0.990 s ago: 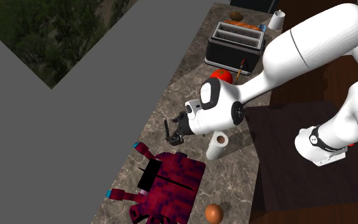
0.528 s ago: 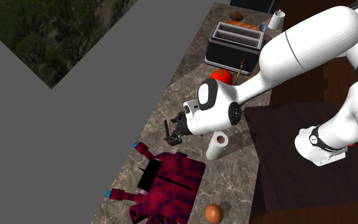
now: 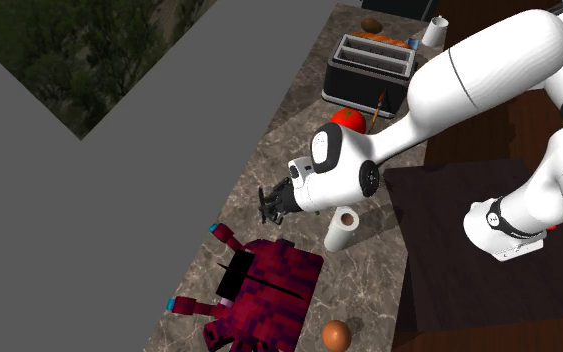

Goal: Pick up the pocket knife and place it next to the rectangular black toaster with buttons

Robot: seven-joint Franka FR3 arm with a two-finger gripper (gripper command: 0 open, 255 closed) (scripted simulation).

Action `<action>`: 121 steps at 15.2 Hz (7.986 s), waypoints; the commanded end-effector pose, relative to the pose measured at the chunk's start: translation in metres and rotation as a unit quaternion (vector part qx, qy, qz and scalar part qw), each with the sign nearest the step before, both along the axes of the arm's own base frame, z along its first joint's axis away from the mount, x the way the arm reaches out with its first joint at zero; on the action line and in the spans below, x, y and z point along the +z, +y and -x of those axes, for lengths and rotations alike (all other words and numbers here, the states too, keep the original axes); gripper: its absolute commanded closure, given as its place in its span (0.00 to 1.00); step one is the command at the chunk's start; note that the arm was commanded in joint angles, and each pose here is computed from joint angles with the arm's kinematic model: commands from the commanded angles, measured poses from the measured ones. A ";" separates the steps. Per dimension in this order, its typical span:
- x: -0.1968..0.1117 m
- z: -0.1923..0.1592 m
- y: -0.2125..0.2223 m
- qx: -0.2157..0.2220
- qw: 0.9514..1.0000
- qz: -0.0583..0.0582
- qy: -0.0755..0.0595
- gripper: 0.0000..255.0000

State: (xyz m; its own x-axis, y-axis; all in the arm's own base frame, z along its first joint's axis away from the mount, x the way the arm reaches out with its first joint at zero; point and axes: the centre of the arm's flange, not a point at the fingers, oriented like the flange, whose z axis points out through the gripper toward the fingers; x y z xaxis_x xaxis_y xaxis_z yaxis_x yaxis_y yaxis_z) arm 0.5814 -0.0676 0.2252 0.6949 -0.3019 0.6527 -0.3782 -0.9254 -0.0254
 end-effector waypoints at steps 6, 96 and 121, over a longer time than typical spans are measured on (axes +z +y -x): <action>0.016 0.000 0.000 0.000 1.000 0.000 0.000 1.00; 0.321 0.339 -0.251 0.000 1.000 0.000 0.000 1.00; 0.322 0.605 -0.447 0.000 1.000 0.000 0.000 1.00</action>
